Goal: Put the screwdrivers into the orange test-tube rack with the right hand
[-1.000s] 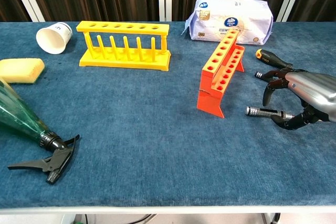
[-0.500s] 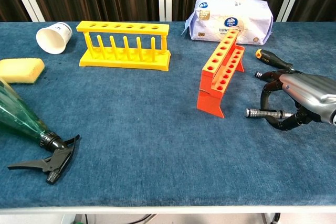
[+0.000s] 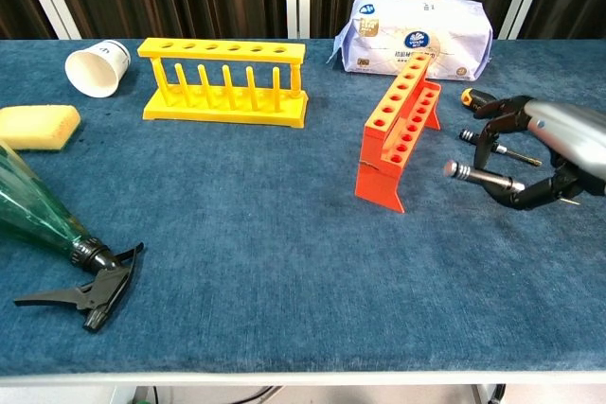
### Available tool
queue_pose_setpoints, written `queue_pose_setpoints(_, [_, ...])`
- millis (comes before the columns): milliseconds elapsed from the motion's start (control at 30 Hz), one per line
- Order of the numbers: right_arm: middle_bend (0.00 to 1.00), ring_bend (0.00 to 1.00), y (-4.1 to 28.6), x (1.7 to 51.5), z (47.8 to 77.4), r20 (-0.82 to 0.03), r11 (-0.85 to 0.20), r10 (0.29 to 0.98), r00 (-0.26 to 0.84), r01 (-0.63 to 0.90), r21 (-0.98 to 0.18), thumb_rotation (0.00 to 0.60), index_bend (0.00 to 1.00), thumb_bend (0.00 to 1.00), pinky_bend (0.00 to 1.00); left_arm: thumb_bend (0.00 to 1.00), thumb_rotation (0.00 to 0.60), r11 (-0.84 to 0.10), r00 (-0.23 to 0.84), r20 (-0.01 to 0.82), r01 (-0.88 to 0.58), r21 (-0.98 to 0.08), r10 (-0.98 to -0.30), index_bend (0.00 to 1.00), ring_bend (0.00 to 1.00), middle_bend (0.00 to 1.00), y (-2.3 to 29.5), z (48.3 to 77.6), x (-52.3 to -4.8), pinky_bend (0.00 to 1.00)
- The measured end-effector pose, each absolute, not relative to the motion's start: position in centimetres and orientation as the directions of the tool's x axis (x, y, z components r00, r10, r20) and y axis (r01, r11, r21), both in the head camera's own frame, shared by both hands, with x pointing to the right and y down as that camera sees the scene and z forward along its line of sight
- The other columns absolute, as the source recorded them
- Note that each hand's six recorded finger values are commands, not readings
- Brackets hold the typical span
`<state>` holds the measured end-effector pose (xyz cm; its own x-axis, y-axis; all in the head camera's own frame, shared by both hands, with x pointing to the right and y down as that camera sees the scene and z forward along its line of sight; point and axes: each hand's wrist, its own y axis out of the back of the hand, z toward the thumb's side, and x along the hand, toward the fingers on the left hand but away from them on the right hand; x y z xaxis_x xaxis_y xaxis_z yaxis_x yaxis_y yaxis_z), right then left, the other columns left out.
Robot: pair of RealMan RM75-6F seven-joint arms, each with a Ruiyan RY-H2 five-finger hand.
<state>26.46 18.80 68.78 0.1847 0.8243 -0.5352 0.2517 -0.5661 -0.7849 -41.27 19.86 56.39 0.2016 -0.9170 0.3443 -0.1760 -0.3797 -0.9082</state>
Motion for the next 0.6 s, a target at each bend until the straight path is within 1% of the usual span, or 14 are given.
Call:
queue_pose_setpoints(100, [0.12, 0.0, 18.2, 26.6, 67.6, -0.501, -0.539, 0.842, 0.2, 0.355, -0.764, 0.6, 0.66, 0.52, 0.0, 0.05, 0.6, -0.388, 0.207, 0.352, -0.172, -0.905, -0.913, 0.11, 0.06, 0.09, 19.9, 56.6, -41.1, 0.23])
queue_pose_setpoints(300, [0.12, 0.0, 16.5, 26.4, 65.0, -0.41, -0.467, 0.881, 0.237, 0.583, -0.665, 0.6, 0.68, 0.53, 0.0, 0.05, 0.6, -0.388, 0.204, 0.352, -0.172, -0.906, -0.913, 0.11, 0.06, 0.09, 19.9, 56.6, -41.1, 0.23])
queue_pose_setpoints(433, [0.12, 0.0, 15.0, 26.0, 63.3, -0.345, -0.414, 0.903, 0.256, 0.733, -0.54, 0.6, 0.68, 0.53, 0.0, 0.05, 0.6, -0.391, 0.203, 0.355, -0.173, -0.904, -0.912, 0.11, 0.06, 0.09, 19.8, 56.7, -41.1, 0.23])
queue_pose_setpoints(600, [0.12, 0.0, 12.9, 25.3, 61.5, -0.258, -0.35, 0.928, 0.268, 0.862, -0.367, 0.6, 0.68, 0.52, 0.0, 0.05, 0.6, -0.395, 0.204, 0.359, -0.173, -0.902, -0.911, 0.11, 0.06, 0.09, 19.8, 56.8, -41.1, 0.23])
